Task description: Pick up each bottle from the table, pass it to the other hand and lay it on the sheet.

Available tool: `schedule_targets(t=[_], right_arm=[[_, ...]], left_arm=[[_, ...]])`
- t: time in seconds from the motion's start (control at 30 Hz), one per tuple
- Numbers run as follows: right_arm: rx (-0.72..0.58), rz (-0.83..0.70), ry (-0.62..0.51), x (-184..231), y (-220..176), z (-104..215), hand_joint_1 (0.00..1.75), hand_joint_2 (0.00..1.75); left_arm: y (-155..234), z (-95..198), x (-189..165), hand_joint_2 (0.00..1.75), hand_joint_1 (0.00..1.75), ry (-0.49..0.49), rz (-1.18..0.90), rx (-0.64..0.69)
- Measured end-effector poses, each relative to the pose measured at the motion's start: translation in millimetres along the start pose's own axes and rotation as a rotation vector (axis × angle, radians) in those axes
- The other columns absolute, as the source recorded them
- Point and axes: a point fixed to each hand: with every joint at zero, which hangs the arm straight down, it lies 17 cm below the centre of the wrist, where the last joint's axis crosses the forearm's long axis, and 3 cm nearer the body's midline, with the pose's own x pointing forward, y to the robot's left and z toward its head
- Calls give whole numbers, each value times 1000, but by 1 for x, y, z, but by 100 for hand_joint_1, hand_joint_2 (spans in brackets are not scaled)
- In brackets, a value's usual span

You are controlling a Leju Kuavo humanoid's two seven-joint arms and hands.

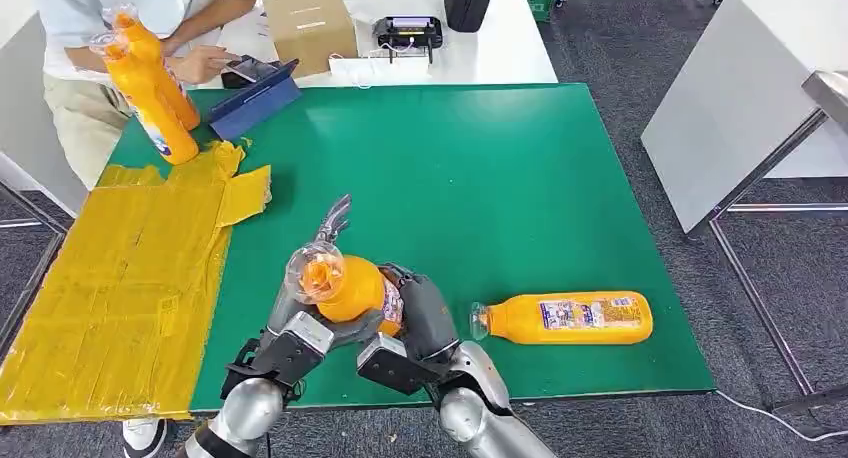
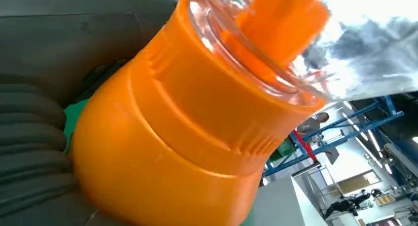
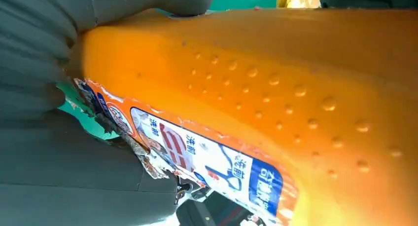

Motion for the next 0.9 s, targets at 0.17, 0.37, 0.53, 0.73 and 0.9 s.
schedule_targets(t=[0.17,0.37,0.53,0.73,0.9], right_arm=[[0,1,-1,0,0,0,171,175],[-8,8,-5,1,-1,0,175,175],[-33,27,-17,3,-6,-1,173,175],[-39,29,-18,3,-7,-1,175,175],[-41,23,-19,4,-7,-1,175,175]], left_arm=[[1,1,-1,175,0,4,1,2],[-3,2,-2,175,175,12,38,-19],[-8,4,-1,175,175,11,82,-47],[-8,4,-1,175,175,11,97,-48],[-7,4,-2,175,175,11,99,-46]])
